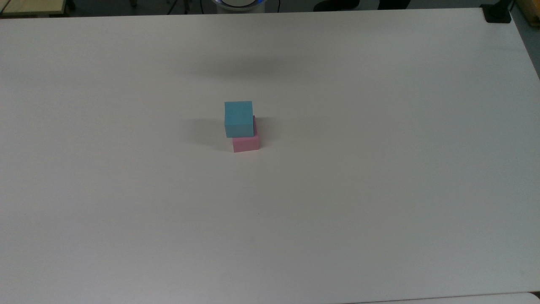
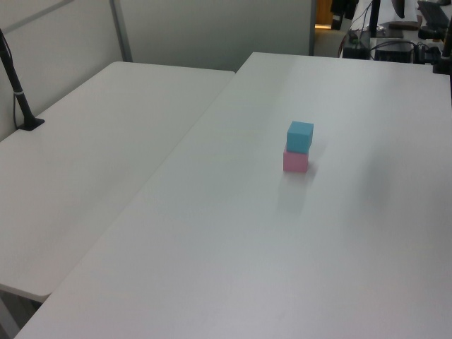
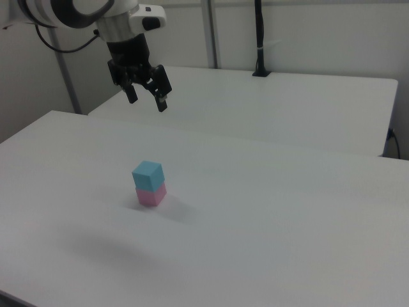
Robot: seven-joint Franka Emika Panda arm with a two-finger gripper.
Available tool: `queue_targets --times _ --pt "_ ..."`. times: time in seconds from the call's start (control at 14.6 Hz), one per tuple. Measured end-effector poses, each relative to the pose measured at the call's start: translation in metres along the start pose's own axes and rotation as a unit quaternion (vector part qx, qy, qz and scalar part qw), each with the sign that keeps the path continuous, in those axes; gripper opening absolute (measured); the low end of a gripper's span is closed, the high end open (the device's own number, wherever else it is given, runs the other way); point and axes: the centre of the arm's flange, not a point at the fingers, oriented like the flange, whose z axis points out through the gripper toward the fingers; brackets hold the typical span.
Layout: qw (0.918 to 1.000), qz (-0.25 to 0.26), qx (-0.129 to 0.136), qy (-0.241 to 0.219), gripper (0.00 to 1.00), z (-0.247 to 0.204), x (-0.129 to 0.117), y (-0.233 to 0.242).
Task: Put blue cube on pink cube
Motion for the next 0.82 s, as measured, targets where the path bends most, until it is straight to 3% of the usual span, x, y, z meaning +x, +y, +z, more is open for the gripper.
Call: queue_targets --times 0.82 --pt "0.9986 0.050 0.015 -0.001 1.00 0.0000 -0.0002 0.0051"
